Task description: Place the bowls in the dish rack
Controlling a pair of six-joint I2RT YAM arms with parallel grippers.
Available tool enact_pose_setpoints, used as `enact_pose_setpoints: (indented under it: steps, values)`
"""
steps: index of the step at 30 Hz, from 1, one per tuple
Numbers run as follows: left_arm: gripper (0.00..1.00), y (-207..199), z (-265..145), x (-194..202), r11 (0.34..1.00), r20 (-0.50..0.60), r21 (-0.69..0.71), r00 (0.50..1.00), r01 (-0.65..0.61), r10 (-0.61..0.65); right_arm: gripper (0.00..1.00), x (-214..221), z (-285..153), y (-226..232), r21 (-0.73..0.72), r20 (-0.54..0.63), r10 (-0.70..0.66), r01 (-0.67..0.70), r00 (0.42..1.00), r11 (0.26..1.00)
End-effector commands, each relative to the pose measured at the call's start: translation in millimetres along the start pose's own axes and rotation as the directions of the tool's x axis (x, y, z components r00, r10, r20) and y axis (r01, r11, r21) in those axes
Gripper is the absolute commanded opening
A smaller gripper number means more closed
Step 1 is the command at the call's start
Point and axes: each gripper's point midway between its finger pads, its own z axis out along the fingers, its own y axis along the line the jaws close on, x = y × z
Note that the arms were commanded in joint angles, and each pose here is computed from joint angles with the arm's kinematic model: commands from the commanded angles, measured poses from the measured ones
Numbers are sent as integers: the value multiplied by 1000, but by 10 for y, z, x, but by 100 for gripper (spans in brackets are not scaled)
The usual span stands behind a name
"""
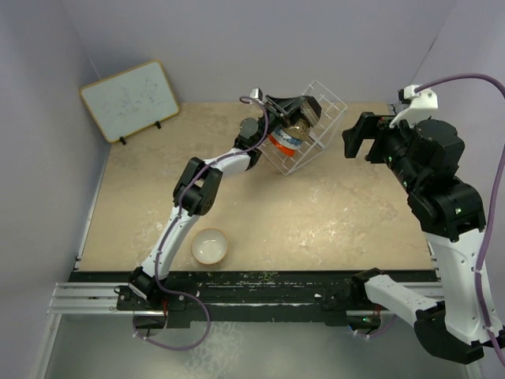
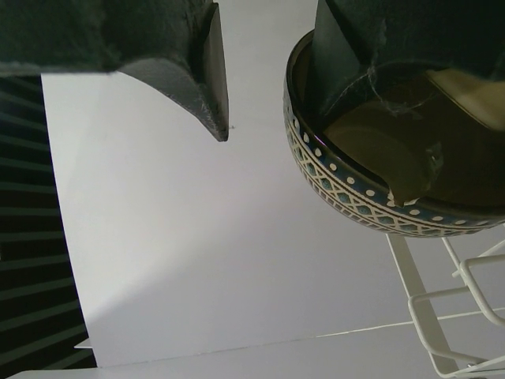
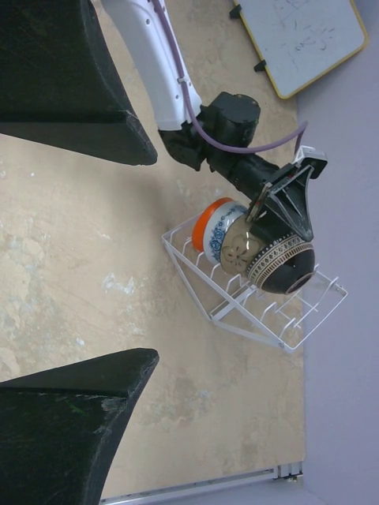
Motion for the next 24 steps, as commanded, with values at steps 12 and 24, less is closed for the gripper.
enact_pose_setpoints:
  steps: [12,24]
  values:
    - [55,98,-67,-21,988,-33,-150,999,-17,13,100,-142,8,23,-12,59,1,0,998,1000]
    - [74,184,-177,-37,958,-104,-283,994,-44,15,100,-126,45,65,-31,56,11,-9,998,999]
